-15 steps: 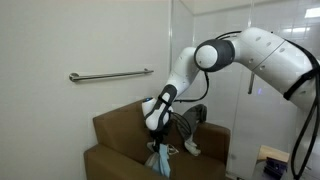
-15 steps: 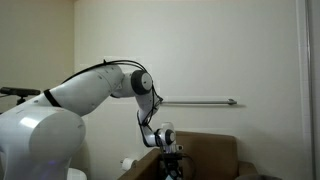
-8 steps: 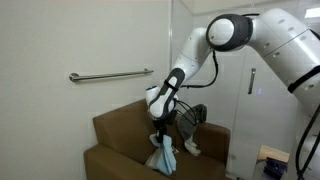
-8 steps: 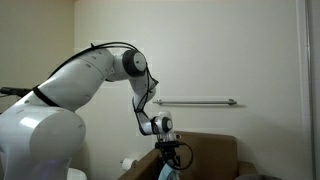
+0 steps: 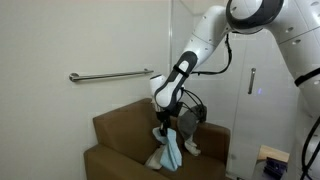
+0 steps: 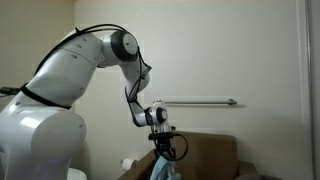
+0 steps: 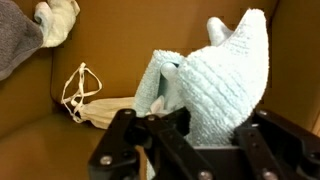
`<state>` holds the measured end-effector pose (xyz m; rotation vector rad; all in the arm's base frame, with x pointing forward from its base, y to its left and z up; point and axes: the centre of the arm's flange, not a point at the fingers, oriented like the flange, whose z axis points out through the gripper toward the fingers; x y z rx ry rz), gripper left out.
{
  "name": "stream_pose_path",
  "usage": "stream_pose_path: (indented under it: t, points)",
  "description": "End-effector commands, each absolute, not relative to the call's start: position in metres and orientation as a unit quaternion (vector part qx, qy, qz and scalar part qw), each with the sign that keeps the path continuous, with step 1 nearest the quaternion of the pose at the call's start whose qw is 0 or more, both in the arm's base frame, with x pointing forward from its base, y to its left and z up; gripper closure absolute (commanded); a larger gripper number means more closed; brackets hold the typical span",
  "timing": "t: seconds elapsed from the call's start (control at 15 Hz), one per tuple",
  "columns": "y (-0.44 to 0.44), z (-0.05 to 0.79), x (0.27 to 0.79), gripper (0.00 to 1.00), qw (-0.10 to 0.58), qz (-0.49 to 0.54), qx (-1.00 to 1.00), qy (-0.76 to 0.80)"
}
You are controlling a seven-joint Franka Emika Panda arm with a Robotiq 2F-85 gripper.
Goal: Put the blue cloth on the arm of the couch
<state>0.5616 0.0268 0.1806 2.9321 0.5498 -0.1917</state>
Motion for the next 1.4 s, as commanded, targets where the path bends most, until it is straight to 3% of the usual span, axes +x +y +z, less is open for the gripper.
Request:
stream_pose_path:
  t: [0.0, 0.4, 0.73, 1.07, 1.33]
  points:
    - [0.027, 0.18, 0.561, 0.99, 0.076, -0.065, 0.978, 0.183]
    - [0.067, 0.237, 0.545, 0.99, 0.144, 0.003, 0.962, 0.233]
    - [0.157, 0.315, 0.539, 0.99, 0.202, 0.092, 0.938, 0.266]
    - [0.271, 0.31, 0.536, 0.99, 0.196, 0.122, 0.918, 0.323]
    - [0.304, 0.285, 0.555, 0.99, 0.228, 0.122, 0.922, 0.289]
